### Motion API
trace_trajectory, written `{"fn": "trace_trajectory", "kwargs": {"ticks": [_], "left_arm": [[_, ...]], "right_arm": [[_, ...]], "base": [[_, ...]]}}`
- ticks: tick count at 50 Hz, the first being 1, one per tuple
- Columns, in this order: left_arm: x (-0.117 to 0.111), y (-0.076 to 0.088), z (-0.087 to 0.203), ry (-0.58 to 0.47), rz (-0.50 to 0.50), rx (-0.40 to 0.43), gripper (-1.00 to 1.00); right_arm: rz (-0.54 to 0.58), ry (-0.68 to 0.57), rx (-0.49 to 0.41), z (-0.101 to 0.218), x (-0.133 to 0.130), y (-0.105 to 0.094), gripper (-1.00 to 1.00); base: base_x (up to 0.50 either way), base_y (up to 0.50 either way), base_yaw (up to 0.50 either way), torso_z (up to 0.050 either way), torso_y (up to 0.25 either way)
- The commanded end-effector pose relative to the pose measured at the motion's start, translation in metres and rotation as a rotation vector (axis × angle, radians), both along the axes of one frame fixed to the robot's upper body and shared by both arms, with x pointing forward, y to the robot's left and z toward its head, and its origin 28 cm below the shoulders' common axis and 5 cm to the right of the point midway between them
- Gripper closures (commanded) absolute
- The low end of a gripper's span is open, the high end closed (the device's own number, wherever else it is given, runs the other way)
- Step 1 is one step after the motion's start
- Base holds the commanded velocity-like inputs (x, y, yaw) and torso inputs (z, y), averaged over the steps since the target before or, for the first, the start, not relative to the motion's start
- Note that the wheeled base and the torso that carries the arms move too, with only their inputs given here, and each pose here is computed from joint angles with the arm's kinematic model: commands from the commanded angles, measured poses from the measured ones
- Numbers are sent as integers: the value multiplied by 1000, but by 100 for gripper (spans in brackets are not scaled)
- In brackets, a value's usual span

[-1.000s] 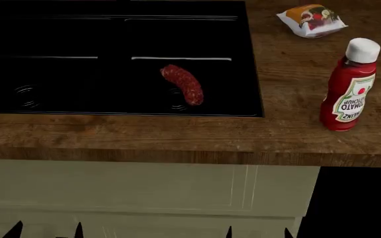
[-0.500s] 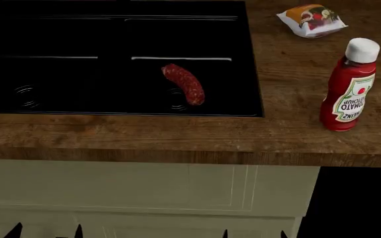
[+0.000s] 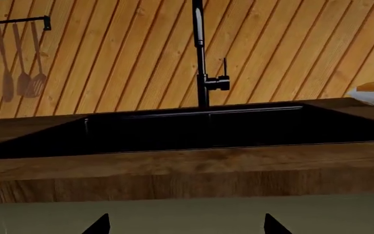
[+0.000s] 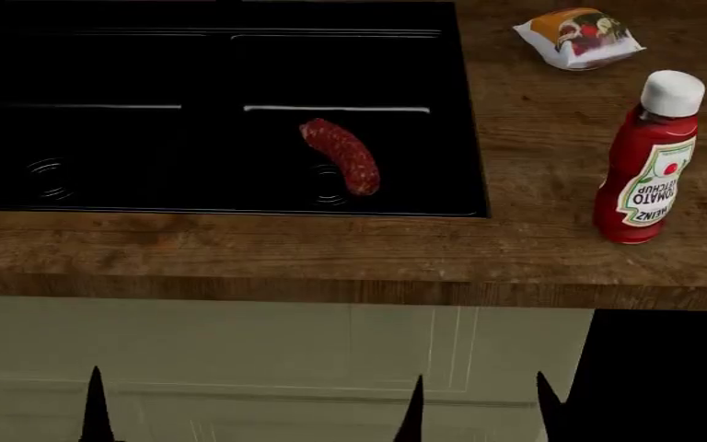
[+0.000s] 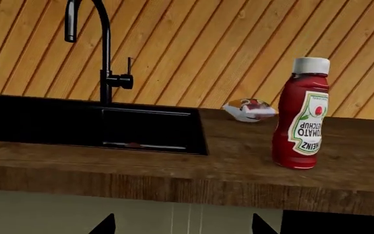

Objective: Pick the ketchup from the counter and place it in the sink

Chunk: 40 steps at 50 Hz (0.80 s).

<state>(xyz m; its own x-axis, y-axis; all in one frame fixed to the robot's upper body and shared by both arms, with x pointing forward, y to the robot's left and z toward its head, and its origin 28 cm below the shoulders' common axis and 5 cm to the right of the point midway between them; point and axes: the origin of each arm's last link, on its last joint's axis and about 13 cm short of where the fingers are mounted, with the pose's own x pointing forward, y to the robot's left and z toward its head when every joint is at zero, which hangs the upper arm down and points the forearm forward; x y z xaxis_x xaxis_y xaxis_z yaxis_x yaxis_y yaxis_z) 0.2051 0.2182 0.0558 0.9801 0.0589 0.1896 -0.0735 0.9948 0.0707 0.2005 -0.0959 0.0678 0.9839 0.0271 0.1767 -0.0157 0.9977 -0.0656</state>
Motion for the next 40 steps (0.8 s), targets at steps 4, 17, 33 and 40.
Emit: {"fn": "trace_trajectory", "kwargs": {"ticks": [4,17,33,40], "left_arm": [[7,9,31,10,47,20,-100],[16,20,86,13,-26,11,-100],[25,24,113,-7,-48,38,-100],[27,23,115,-14,-62,45,-100]], "right_arm": [[-20,-48,-45,33,-3,-6,-100],[-26,-49,-87,74,-8,-12,-100],[-95,-43,-98,123,-13,-32,-100],[-201,-65,-166,137,-20,-47,-100]], "base": [[0,0,0,0,0],[0,0,0,0,0],[0,0,0,0,0],[0,0,0,0,0]]}}
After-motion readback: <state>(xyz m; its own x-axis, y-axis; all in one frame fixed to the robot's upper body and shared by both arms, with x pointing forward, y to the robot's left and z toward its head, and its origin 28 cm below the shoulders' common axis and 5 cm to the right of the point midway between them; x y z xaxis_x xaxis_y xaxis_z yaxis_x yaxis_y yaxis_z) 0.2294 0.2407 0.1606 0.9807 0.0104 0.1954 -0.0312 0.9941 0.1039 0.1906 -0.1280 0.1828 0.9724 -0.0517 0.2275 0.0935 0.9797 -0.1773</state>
